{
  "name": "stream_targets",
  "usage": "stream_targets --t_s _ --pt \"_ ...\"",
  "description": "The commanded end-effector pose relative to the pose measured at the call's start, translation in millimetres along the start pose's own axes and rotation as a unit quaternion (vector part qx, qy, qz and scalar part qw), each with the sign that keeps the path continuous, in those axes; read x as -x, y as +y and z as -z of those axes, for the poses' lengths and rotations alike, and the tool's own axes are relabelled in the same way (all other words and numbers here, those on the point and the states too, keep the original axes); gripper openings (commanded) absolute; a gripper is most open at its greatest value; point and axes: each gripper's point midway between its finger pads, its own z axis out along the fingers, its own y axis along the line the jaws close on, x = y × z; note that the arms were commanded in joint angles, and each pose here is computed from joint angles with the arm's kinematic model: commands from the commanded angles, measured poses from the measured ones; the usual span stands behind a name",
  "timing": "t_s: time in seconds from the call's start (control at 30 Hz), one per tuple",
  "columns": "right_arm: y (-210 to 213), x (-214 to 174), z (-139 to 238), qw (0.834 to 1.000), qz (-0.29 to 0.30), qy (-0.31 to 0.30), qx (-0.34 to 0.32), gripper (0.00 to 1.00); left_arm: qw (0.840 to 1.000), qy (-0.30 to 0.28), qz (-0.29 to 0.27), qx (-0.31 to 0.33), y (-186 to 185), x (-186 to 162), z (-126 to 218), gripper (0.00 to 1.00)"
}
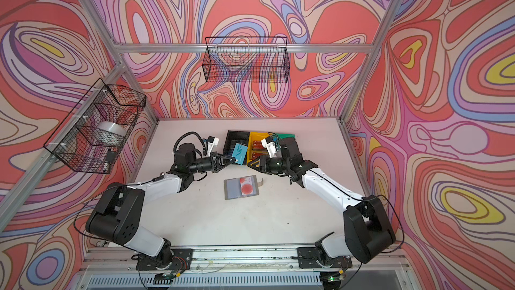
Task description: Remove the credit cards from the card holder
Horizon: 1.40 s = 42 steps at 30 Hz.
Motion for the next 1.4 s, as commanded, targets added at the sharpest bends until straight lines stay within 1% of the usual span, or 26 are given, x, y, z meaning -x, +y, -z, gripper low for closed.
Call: stream_targets --t_s 0.0,0.07,0.2,0.33,0.5,0.67,0.8,0.93,1.03,1.2,1.27,1.37 --pt "18 15 10 0.997 -0.014 -0.059 0.042 0.39 0.996 -0.087 -0.023 -0.004 -17 28 10 0.00" --pt "18 15 12 0.996 -0.022 -0.072 0.049 0.40 0.992 -0.126 -0.024 0.008 -17 37 16 0.00" --pt "21 17 12 0.994 -0.032 -0.086 0.067 0.40 0.981 -0.189 -0.035 0.011 -26 46 21 0.00" --pt "25 22 8 0.990 -0.045 -0.099 0.090 0.40 0.973 -0.226 -0.041 0.009 -35 45 17 0.00" --pt "29 28 -8 0.985 -0.058 -0.107 0.118 0.40 0.966 -0.256 -0.039 -0.002 -42 45 11 0.00" --pt "30 35 -23 0.978 -0.074 -0.115 0.155 0.40 0.964 -0.265 -0.035 -0.016 -46 43 5 0.00" --pt "32 40 -32 0.970 -0.087 -0.123 0.191 0.40 0.964 -0.262 -0.034 -0.016 -46 39 -1 0.00" --pt "30 43 -36 0.963 -0.097 -0.134 0.215 0.40 0.961 -0.273 -0.040 -0.017 -48 39 3 0.00" --pt "31 46 -35 0.958 -0.100 -0.139 0.230 0.40 0.959 -0.278 -0.045 -0.005 -47 38 6 0.00" --pt "35 50 -32 0.939 -0.115 -0.154 0.284 0.39 0.958 -0.282 -0.047 0.001 -46 37 8 0.00" --pt "32 52 -34 0.932 -0.134 -0.155 0.299 0.39 0.958 -0.283 -0.045 0.000 -44 36 8 0.00" --pt "32 51 -41 0.934 -0.121 -0.161 0.295 0.38 0.959 -0.280 -0.043 -0.004 -45 36 5 0.00"
